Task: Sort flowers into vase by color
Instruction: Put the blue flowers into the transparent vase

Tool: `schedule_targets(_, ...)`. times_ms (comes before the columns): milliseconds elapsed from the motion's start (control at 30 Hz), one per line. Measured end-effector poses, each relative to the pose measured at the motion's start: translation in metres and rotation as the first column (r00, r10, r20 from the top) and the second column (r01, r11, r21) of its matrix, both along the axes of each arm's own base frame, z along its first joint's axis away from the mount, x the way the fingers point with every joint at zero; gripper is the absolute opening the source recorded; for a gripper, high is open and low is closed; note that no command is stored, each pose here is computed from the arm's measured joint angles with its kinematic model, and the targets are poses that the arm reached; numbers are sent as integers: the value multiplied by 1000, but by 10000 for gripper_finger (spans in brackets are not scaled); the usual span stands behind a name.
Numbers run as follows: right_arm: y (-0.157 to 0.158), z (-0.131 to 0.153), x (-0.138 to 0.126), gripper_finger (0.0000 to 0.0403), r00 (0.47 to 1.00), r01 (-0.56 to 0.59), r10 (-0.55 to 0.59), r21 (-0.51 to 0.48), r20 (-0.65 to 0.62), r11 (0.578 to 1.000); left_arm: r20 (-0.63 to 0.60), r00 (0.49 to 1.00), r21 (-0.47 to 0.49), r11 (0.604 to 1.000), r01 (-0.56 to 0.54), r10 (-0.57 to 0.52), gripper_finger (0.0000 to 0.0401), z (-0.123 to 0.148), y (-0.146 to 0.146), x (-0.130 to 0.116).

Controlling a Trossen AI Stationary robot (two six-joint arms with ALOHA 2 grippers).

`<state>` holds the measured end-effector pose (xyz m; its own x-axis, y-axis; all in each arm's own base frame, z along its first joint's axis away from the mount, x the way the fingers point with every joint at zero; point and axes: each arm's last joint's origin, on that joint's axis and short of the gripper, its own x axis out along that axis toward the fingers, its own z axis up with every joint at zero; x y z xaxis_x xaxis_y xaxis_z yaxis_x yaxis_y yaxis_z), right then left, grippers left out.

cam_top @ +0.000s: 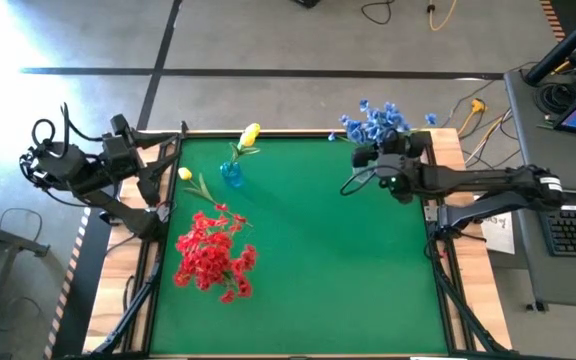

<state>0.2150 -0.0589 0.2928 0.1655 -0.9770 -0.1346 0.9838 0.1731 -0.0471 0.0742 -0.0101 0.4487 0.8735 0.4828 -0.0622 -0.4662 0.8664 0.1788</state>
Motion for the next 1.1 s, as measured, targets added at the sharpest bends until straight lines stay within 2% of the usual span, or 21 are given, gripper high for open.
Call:
schedule_targets(200,0,-3,3,35,1000,3,-3,6,6,1000,0,1000,0,1000,0,0,194,0,0,0)
schedule_targets(733,2,7,-7,146,997,-8,8,8,78,1000,1,1000,0,1000,-1,1,194,0,0,0)
schedule_targets(1100,4,13,-10,221,984,-158,150,88,94,983,3,1000,-4,1000,-1,1,194,0,0,0)
